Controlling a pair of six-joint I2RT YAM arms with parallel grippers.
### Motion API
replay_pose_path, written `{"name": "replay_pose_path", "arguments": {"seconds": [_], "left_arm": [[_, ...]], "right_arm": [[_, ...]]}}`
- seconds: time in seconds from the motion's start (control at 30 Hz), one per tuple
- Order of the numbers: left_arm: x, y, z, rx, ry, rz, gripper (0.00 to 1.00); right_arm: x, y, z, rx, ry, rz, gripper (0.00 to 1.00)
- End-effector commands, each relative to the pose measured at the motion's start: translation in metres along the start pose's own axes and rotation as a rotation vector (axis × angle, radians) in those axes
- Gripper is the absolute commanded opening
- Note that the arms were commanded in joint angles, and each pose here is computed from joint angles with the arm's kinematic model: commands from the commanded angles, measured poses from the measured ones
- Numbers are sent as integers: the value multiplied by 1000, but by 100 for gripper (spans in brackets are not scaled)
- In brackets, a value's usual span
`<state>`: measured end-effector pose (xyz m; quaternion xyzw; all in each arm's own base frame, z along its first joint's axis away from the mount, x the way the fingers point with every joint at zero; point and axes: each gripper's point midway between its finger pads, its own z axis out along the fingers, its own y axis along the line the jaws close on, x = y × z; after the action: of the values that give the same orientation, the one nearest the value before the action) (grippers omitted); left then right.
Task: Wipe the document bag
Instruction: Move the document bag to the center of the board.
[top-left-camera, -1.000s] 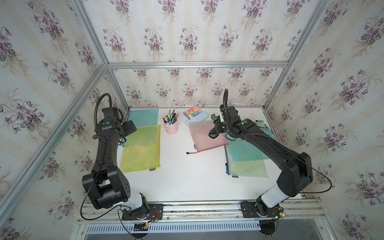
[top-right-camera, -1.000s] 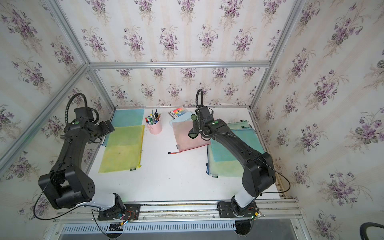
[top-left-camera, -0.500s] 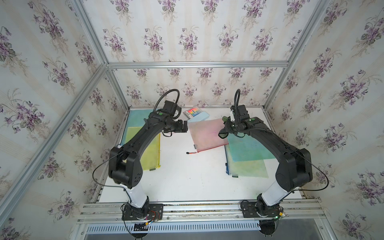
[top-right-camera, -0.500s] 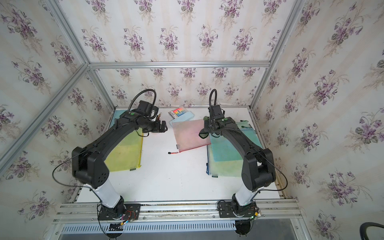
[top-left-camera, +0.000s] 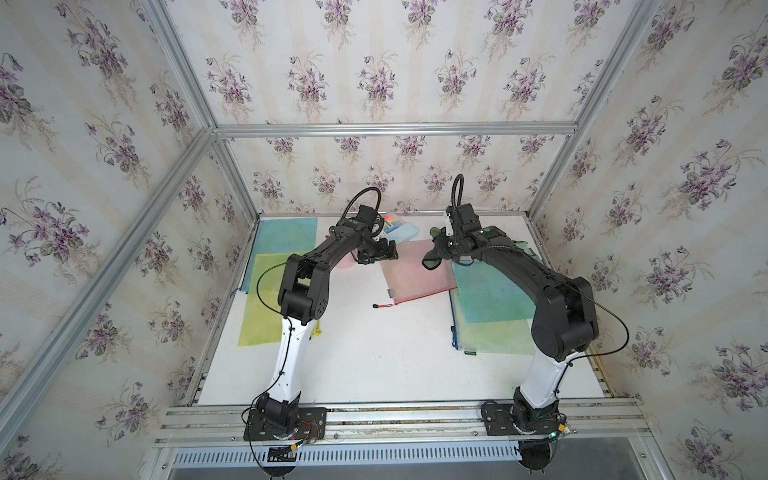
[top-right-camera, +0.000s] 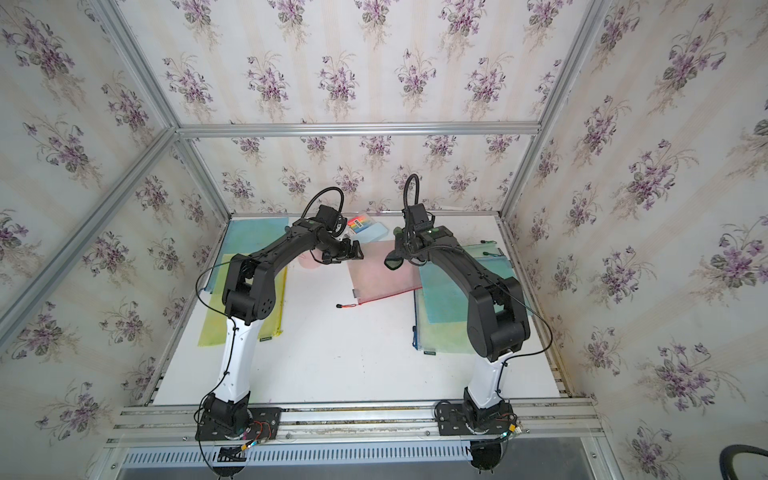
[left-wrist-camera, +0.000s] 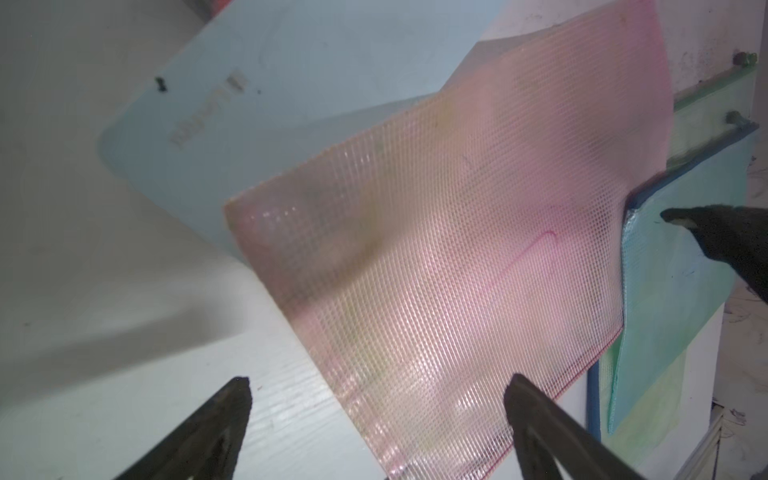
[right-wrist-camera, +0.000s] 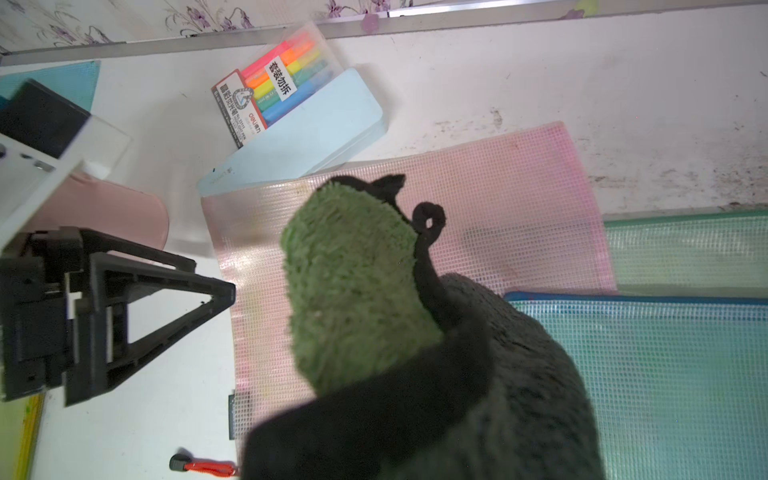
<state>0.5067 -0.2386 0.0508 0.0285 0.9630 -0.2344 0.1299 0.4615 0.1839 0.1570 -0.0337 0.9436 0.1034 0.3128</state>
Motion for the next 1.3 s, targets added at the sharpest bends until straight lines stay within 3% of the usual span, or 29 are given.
{"name": "replay_pose_path", "arguments": {"seconds": [0.0, 0.13, 0.23, 0.33, 0.4, 0.47, 0.57, 0.67, 0.77, 0.87, 1.0, 1.13, 1.27], "left_arm": [[-2, -2, 12, 36, 20, -45, 95], [4, 4, 26, 46, 32, -70, 93], [0, -5, 34, 110, 24, -85, 82], [-5, -16, 34, 162, 6, -82, 60], [-6, -19, 32, 163, 2, -78, 38], [-3, -21, 27, 164, 2, -78, 23], [5, -23, 11, 160, -6, -82, 7], [24, -24, -15, 148, -23, -108, 4], [54, -20, -38, 133, -33, -163, 4], [86, -12, -46, 134, -43, -210, 4], [129, 0, -39, 124, -19, -271, 4], [153, 10, -39, 113, -41, -294, 4], [166, 13, -36, 115, -36, -282, 3]], "right_arm": [[-5, -3, 4, 30, 3, 5, 17], [-11, -4, 8, 45, 2, -5, 17], [-13, -2, 12, 41, 9, -4, 17], [-11, -2, 15, 38, 17, 2, 17], [-8, -2, 14, 37, 19, 9, 17], [-6, -3, 10, 39, 17, 10, 17], [-4, -6, -2, 48, 7, -1, 17], [-1, 1, -18, 23, 3, -38, 16], [14, 35, -34, -60, 24, -135, 17], [60, 94, -39, -131, 90, -275, 17], [130, 150, -29, -216, 165, -322, 16], [174, 152, -9, -211, 217, -210, 15], [194, 120, 10, -125, 205, -148, 15]]}}
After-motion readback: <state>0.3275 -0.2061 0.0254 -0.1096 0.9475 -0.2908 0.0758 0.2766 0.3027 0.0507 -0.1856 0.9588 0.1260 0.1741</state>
